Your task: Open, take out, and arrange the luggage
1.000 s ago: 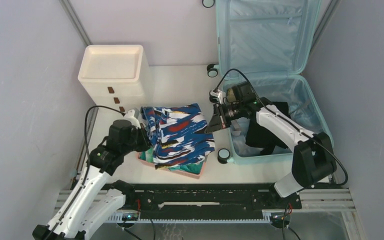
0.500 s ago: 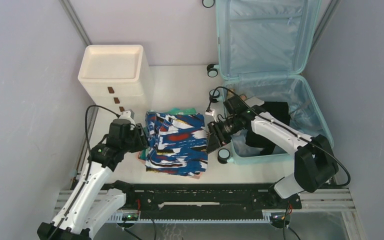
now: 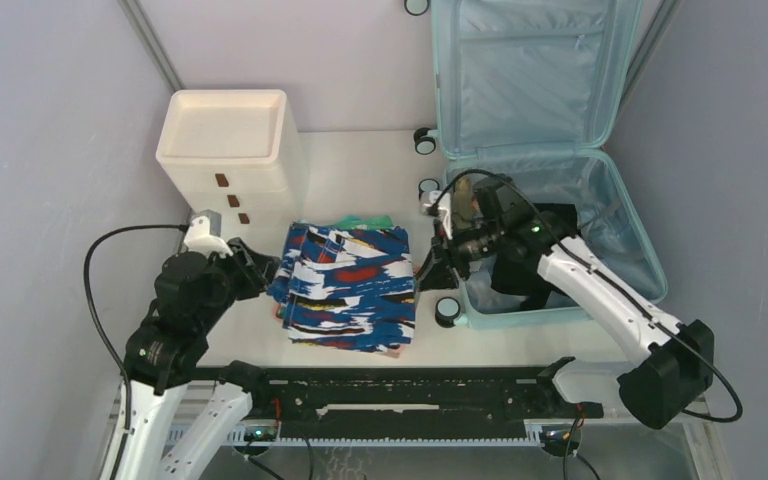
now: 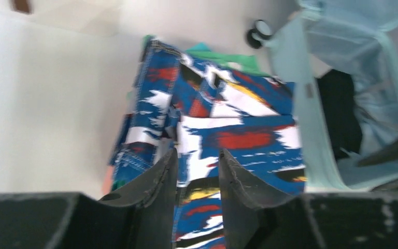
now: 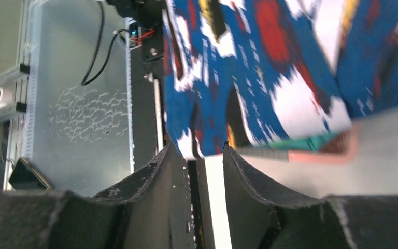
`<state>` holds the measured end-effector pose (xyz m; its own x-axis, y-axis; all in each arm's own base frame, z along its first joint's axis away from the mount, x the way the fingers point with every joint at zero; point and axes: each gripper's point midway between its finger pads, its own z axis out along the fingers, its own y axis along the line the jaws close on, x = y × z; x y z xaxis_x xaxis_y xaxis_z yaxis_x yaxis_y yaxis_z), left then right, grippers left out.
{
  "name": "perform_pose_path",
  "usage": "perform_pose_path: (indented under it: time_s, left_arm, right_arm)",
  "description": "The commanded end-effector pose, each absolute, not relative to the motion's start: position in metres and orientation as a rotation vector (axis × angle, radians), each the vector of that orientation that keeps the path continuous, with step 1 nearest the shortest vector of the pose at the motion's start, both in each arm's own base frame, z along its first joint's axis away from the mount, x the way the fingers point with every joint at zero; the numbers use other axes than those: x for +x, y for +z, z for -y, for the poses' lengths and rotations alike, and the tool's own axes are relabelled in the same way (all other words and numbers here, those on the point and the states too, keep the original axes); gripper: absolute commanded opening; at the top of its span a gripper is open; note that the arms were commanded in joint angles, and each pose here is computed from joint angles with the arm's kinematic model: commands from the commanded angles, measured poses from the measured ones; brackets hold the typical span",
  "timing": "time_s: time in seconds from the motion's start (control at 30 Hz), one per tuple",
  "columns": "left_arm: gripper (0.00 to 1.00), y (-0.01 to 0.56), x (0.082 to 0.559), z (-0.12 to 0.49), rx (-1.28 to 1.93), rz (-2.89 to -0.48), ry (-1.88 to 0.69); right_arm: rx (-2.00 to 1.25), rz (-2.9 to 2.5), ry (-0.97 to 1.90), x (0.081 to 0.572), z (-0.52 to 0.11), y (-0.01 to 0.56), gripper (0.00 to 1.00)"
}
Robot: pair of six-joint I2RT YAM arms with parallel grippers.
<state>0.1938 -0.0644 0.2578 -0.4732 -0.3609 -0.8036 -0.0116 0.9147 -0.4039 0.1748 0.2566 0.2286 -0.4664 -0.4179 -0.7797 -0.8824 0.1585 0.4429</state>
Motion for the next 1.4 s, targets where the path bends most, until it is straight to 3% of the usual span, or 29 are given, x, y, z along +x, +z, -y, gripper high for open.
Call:
perform_pose_path:
  time_s: [0.0, 0.17, 0.4, 0.53, 0.7, 0.83, 0.97, 1.17, 1.37]
  left_arm:
    - [0.37, 0.289, 0.194, 0.115, -0.146, -1.955, -0.758]
    - [0.29, 0.233, 0.213, 0.139, -0.151, -2.097, -0.852]
    - [0.18, 0.089, 0.231, 0.104, -0.415, -2.392, -0.509]
    - [0.17, 0.064, 0.232, 0.107, -0.461, -2.432, -0.514]
    - [0.23, 0.101, 0.24, 0.121, -0.387, -2.329, -0.641]
    - [0.33, 0.15, 0.237, 0.139, -0.264, -2.221, -0.791]
    - [0.47, 0.194, 0.233, 0.146, -0.158, -2.101, -0.863]
    - [0.55, 0.245, 0.223, 0.162, 0.007, -1.88, -1.0]
    - [0.58, 0.262, 0.212, 0.202, 0.144, -1.761, -1.091]
  right_arm:
    - [-1.393, -1.765, 1.25, 0.174, -0.3, 0.234, 0.43]
    - [-1.388, -1.947, 1.146, 0.189, -0.335, 0.192, 0.31]
    - [-1.337, -2.329, 0.835, 0.22, -0.316, 0.093, 0.3]
    - [-1.33, -2.383, 0.848, 0.222, -0.308, 0.083, 0.31]
    - [-1.376, -2.168, 0.985, 0.229, -0.304, 0.145, 0.37]
    - [-1.476, -1.922, 1.206, 0.207, -0.284, 0.219, 0.48]
    - [-1.412, -1.777, 1.214, 0.207, -0.249, 0.272, 0.52]
    - [-1.055, -1.884, 0.962, 0.26, -0.161, 0.27, 0.69]
    - [-0.672, -2.224, 0.543, 0.325, -0.079, 0.204, 0.71]
